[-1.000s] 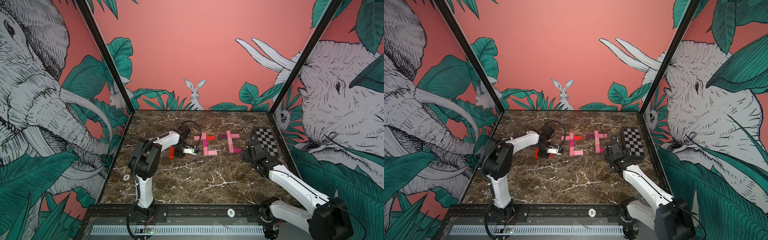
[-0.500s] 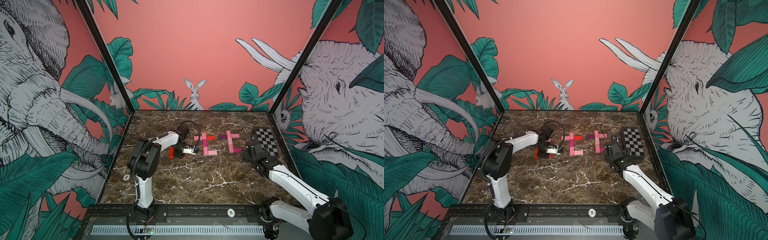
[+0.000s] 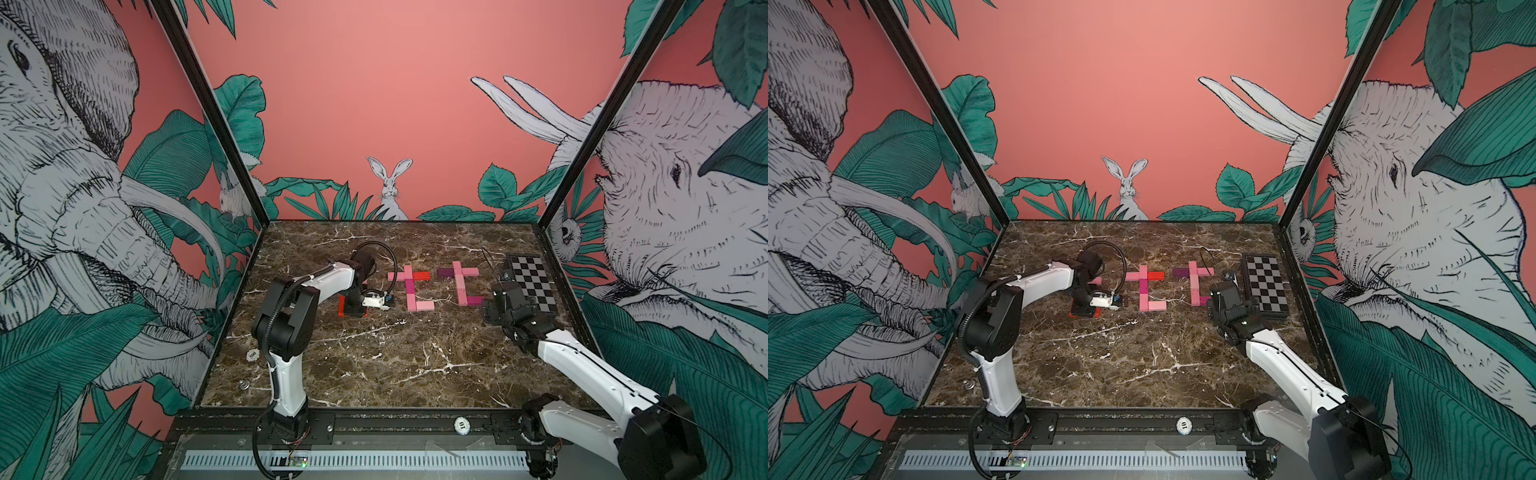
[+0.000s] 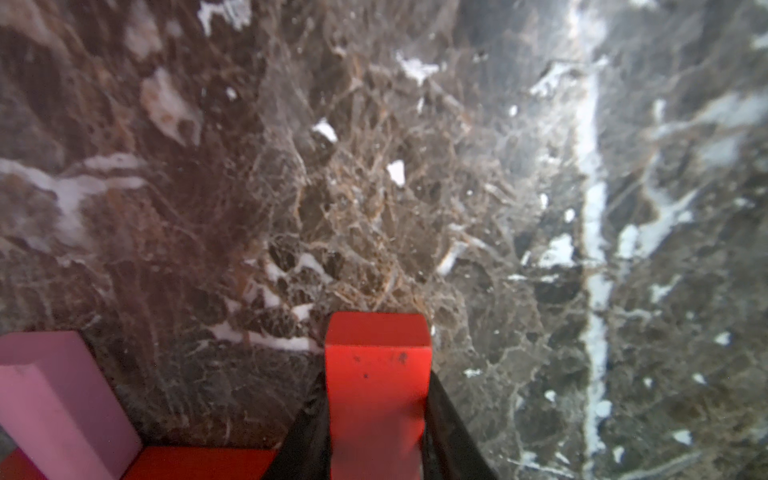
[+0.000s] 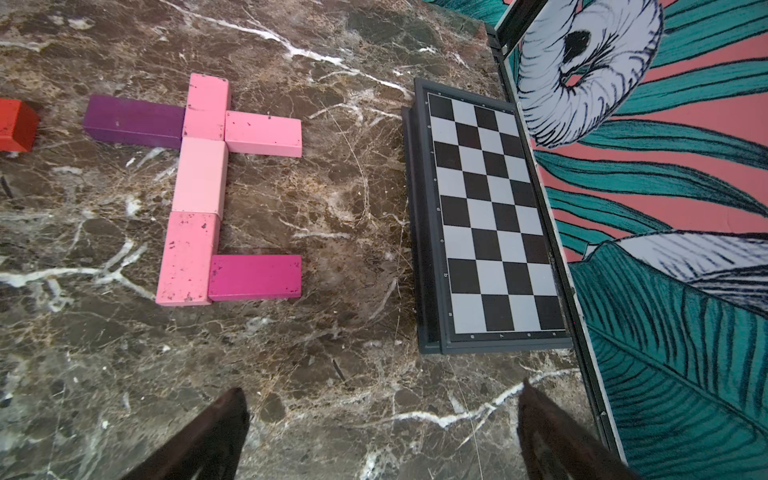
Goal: Assemble the letter t with building blocks
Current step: Assemble the building block at the center of the board.
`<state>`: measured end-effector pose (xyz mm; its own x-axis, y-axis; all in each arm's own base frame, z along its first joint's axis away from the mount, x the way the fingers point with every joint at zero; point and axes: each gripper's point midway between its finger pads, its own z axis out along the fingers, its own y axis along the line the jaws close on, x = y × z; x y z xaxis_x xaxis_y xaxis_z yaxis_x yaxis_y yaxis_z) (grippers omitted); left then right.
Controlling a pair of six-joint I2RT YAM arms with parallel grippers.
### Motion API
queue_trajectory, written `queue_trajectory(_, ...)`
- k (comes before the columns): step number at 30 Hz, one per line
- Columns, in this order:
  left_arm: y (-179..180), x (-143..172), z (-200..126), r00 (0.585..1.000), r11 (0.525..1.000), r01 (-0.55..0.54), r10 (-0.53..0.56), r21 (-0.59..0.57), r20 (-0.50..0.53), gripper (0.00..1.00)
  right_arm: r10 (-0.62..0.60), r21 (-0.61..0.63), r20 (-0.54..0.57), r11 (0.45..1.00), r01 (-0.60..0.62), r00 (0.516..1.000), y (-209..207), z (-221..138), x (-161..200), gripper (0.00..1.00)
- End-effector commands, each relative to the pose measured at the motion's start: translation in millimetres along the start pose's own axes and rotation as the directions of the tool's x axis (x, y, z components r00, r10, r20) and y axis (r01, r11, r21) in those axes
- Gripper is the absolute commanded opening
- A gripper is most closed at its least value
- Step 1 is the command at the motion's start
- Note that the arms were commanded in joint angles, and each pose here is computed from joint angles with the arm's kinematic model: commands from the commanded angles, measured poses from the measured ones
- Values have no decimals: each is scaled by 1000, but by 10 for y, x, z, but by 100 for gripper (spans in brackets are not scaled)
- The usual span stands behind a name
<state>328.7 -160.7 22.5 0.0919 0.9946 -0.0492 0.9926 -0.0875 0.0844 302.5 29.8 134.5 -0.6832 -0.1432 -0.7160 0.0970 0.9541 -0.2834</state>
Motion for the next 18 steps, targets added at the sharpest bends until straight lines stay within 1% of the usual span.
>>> queue_trajectory(1,-144,105,-42,1000,999,-17,18,35,-25,21,15,-2,24,1000,-15,1000,-5,-9,-67,99)
queue_trajectory(18,-202,156,-58,999,999,-4,6,50,-36,18,17,-5,25,1000,-17,1000,-2,-10,-63,99)
